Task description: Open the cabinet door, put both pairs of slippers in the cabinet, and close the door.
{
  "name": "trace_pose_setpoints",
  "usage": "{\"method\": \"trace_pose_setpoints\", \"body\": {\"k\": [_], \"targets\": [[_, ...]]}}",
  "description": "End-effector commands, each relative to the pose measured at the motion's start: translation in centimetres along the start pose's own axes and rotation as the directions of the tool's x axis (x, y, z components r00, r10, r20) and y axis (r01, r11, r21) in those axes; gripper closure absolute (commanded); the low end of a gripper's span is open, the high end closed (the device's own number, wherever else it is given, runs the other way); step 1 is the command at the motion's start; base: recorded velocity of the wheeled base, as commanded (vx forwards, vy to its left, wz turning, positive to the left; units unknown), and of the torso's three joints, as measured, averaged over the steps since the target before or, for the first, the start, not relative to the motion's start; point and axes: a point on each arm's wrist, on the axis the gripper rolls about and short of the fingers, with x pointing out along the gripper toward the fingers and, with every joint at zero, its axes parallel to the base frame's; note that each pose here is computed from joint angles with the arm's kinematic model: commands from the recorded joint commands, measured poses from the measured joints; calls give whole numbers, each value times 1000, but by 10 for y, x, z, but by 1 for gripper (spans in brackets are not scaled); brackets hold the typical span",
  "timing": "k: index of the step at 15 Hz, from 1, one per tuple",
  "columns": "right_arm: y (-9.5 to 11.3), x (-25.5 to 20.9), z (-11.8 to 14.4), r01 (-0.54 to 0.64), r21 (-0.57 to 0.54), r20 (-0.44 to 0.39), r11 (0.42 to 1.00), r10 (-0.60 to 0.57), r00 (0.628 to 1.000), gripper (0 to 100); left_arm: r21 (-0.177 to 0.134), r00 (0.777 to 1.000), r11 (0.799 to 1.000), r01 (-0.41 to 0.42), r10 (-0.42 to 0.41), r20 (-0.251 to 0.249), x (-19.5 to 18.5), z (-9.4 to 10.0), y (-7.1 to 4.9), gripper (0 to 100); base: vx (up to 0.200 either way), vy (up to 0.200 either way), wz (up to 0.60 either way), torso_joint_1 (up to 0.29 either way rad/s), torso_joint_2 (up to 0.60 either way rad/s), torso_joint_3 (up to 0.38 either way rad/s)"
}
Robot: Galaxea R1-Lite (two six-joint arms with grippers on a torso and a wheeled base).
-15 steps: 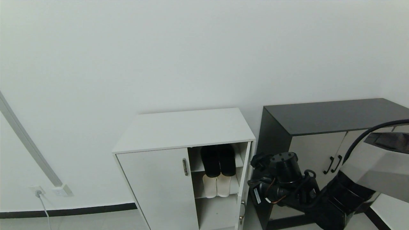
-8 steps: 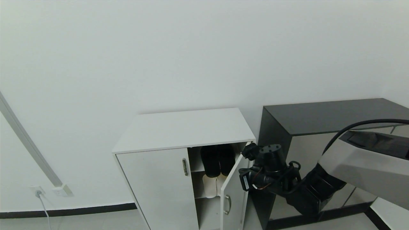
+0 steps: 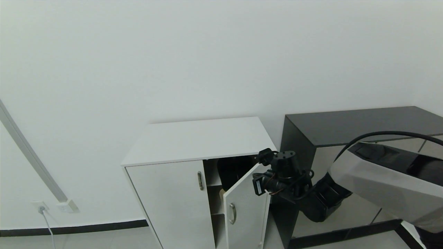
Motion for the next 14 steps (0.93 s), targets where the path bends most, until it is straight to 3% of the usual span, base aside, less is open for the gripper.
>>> {"method": "trace_pose_setpoints", "body": {"k": [1, 14], "targets": [[-2, 12, -6, 5, 2, -3, 1000, -5, 1000, 100, -1, 1000, 1000, -2, 2, 1, 0, 0, 0, 100, 0, 0, 0, 0, 0, 0], [-17, 60, -5, 36, 17, 72, 999, -37, 997, 100, -1, 1000, 1000, -15, 15, -1, 0, 0, 0, 100, 0, 0, 0, 0, 0, 0]]}}
